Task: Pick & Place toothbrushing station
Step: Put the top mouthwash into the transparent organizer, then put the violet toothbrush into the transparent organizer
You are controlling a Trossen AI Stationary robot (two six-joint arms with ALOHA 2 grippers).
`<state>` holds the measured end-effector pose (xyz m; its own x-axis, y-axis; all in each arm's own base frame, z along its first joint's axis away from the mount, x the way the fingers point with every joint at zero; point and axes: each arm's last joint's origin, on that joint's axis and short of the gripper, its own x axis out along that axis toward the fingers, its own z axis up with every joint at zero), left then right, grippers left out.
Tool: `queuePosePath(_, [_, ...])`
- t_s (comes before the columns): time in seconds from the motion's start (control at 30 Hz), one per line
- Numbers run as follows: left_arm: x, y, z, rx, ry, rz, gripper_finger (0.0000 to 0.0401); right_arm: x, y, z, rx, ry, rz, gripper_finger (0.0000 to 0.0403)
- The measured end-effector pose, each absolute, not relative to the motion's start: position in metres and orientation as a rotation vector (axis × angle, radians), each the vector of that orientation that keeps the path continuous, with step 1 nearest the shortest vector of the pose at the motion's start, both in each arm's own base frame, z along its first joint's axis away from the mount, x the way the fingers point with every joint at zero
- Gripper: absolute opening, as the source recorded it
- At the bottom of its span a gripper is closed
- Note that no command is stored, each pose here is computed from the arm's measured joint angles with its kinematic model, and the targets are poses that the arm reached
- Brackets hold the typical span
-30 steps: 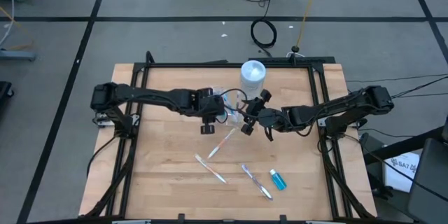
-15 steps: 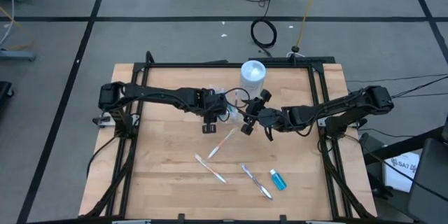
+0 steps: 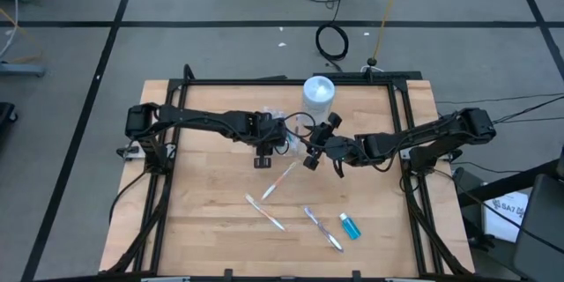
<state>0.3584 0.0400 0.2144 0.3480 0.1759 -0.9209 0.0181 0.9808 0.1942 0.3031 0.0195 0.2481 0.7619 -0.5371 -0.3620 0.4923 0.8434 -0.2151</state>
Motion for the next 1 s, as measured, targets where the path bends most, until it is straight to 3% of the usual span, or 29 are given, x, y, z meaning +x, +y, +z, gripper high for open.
queuePosePath(0.23, [0.358,0.041,0.214,0.216,1.216,0.146,0.0203,0.303,0.020,0.248,-0.110,0.427,-0.561,0.0164])
queuePosePath(0.4, [0.359,0.041,0.217,0.213,1.214,0.157,0.0224,0.303,0.020,0.248,-0.109,0.427,-0.561,0.0164])
queuePosePath(0.77, [0.363,0.038,0.261,0.182,1.178,0.186,0.0180,0.303,0.020,0.247,-0.113,0.435,-0.559,0.0164])
queuePosePath(1.0, [0.338,0.036,0.299,0.113,1.164,0.205,0.0160,0.300,0.020,0.243,-0.135,0.485,-0.556,0.0167])
